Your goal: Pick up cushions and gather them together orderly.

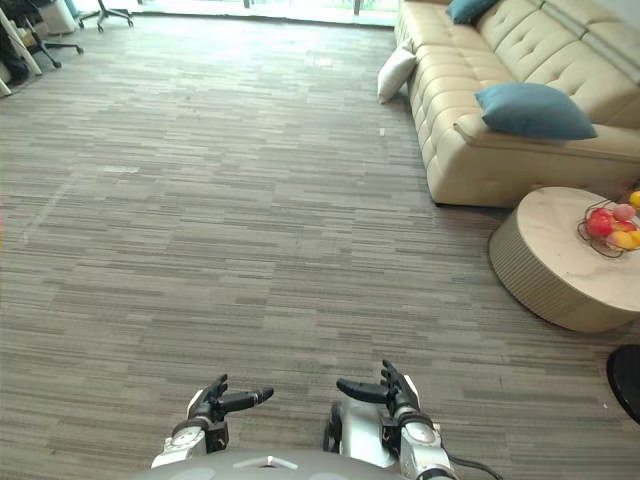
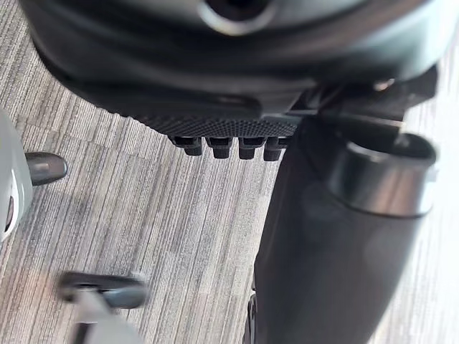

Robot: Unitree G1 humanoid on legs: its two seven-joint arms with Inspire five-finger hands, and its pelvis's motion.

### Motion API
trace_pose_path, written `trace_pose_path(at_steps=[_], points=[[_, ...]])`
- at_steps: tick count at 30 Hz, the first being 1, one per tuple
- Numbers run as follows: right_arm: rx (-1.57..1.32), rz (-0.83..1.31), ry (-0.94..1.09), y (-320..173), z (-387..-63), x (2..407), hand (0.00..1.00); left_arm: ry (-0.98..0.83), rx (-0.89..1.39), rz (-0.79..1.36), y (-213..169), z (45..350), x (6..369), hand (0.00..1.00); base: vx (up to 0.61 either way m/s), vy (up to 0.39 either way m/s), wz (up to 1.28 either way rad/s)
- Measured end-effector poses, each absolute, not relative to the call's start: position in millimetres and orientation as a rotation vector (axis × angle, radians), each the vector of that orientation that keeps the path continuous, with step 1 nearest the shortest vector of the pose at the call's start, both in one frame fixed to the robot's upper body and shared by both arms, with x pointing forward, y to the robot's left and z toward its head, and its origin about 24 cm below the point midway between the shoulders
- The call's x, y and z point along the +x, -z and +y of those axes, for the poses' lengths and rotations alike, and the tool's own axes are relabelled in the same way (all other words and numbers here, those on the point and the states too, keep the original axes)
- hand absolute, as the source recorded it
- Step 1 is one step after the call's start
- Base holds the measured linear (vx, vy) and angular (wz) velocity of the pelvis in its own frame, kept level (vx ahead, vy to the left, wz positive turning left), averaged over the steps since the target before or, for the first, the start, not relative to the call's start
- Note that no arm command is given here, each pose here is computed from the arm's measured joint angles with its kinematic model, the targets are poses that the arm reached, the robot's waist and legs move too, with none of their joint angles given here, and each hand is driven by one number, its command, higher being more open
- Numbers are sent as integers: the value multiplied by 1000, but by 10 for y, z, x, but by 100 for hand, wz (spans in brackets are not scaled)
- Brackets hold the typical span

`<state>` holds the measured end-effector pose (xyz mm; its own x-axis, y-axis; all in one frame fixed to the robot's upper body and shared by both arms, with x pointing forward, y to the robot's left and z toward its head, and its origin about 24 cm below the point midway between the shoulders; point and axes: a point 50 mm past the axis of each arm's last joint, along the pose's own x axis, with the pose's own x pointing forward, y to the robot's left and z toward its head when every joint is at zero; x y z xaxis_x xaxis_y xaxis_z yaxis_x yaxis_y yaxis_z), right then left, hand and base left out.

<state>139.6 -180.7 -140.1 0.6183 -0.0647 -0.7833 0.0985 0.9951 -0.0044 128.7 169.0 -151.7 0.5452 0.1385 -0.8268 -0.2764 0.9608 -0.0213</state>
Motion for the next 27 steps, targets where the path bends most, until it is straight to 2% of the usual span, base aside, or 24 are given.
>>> trace_pose_path(at_steps=[7, 12, 20, 27], points=[[81, 950, 105, 1464, -1727, 1240, 100, -268, -191, 827, 1359, 1684, 1515, 100, 487, -91, -15], [108, 978, 115, 1506, -1635, 1169, 100, -264, -203, 782, 1313, 1662, 1594, 100, 711, 181, -90], [87, 927, 110, 1468, -1698, 1179, 100, -224, -116, 909, 1440, 1728, 1456, 100, 624, 132, 0], [54, 842, 132, 1359, -1864, 1471, 100, -173, -72, 971, 1512, 1685, 1339, 100, 750, -180, 36]])
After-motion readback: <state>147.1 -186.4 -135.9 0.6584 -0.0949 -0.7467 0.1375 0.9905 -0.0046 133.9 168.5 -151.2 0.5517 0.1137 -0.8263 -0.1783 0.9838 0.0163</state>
